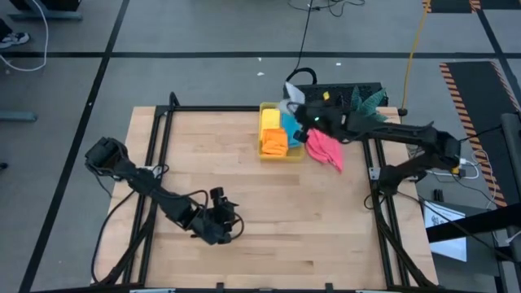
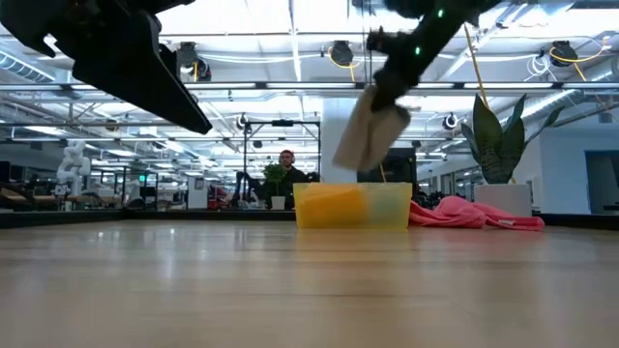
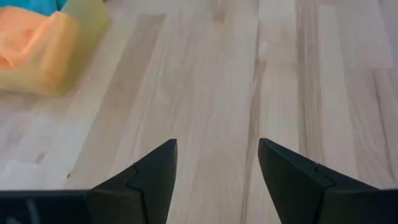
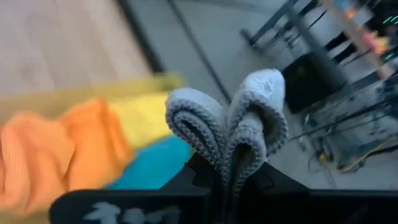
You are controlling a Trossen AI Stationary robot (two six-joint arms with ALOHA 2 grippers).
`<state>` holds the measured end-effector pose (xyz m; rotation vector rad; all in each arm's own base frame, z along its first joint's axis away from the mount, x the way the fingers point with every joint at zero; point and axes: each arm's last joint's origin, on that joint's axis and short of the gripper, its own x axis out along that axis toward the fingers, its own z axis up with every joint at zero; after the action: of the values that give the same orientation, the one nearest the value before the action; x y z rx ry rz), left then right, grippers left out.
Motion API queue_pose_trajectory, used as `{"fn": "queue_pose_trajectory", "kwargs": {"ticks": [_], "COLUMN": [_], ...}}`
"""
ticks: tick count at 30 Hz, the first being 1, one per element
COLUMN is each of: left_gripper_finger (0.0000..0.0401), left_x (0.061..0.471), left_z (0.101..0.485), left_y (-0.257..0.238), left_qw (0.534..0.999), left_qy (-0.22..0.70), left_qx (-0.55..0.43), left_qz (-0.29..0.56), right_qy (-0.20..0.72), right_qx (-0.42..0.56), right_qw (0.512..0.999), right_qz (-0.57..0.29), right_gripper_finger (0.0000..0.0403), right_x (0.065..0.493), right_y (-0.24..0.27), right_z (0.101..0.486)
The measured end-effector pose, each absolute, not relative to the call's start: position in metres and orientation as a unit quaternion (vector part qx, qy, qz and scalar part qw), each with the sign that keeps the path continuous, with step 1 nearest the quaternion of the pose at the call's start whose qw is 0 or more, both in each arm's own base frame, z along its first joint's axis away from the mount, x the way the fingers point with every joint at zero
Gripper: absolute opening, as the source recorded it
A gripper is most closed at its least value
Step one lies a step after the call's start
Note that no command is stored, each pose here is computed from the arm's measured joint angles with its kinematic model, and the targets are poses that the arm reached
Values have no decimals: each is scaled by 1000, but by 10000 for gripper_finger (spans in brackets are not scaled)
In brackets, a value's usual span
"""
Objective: Fold microfiber towels
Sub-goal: Put the folded gray microfiber towel into the yellow bin
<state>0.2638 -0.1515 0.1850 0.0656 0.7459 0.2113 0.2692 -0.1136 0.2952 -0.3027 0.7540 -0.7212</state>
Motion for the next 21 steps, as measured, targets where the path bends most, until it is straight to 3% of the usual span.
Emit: {"fn": "queue_pose_trajectory", "kwargs": {"ticks": [10,16,21], "left_gripper_finger": [227,228,228], "left_x": [263,263,263], "left_z": [185,185,185], "left_y": [-152,-152,-152], "left_qw": [927,927,927], "left_qy": [356,356,355], "left_qx": [28,26,26], "left_qz": [115,115,116], "right_qy": [485,505,481], "right_qx": [-103,-116,-126], "right_qw": [832,825,829], "right_qz": [-248,-225,-256], "right_gripper_finger": [14,14,17], "right_x": [303,306,301], "right_y": [-85,-73,-87], "right_z": [215,208,221]}}
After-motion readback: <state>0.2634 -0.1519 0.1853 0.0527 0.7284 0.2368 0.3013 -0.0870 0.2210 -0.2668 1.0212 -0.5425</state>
